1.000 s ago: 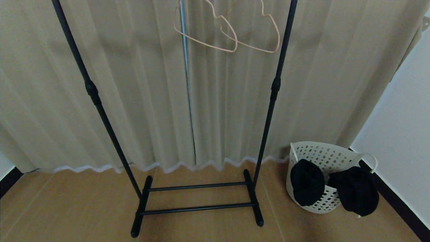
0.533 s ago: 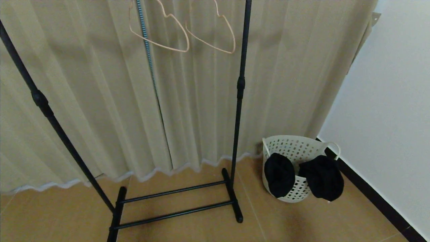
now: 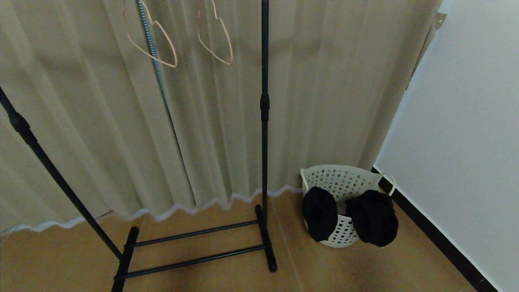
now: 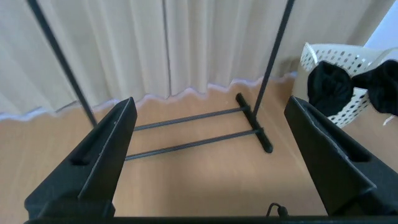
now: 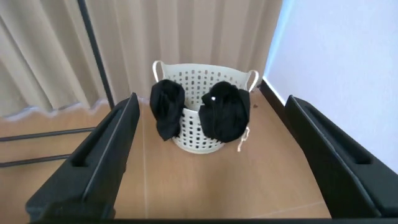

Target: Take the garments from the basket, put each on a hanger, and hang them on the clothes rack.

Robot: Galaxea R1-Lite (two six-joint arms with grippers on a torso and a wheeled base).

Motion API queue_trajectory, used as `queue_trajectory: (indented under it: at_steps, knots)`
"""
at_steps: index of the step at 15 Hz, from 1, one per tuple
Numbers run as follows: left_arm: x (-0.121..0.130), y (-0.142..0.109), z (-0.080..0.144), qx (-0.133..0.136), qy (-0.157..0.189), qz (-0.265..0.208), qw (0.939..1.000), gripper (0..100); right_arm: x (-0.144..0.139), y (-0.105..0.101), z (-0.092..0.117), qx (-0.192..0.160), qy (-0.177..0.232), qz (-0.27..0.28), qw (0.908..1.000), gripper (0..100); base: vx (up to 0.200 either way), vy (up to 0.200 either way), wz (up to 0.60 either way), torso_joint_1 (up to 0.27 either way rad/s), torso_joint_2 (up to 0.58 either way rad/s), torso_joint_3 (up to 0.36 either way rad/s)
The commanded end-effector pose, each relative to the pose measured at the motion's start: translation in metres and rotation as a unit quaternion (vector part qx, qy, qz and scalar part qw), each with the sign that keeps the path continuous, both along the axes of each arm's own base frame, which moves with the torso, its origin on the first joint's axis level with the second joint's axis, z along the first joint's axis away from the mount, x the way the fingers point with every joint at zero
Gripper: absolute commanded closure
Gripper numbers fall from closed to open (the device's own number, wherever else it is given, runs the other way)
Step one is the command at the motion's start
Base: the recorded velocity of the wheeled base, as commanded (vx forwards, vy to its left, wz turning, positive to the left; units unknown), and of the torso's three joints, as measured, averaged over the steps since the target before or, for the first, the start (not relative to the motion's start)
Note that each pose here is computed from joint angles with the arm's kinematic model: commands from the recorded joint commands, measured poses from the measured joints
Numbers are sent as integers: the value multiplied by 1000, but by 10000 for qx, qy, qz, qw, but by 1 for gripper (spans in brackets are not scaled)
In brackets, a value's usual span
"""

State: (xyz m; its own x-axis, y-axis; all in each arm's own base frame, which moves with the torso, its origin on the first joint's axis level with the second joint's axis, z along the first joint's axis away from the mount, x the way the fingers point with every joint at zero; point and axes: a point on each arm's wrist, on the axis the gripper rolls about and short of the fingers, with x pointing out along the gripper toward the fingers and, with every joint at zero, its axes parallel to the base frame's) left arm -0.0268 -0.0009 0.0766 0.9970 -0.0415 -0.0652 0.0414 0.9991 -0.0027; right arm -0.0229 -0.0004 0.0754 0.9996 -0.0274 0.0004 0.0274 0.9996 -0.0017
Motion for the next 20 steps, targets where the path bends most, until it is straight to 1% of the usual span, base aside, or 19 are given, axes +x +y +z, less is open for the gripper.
queue_trajectory:
  at_steps: [1,2,15,18,20]
  knots:
    - [0,0,0,0,3,0,10000,0,0,0,0,1,2,-1,10000,0,200,-200,0,2,7,2]
    - [0,0,0,0,11,0,10000,0,0,0,0,1,10,-1,10000,0,200,-200,0,-2,2,2]
    - [0,0,0,22,10,-9,10000,0,0,0,0,-7,2,-1,10000,0,0,-200,0,3,3,2]
    - [0,0,0,23,10,-1,10000,0,0,0,0,-7,2,-1,10000,0,0,0,0,0,0,0]
    - [0,0,0,39,9,13,10000,0,0,0,0,-7,2,-1,10000,0,0,0,-600,2,0,2]
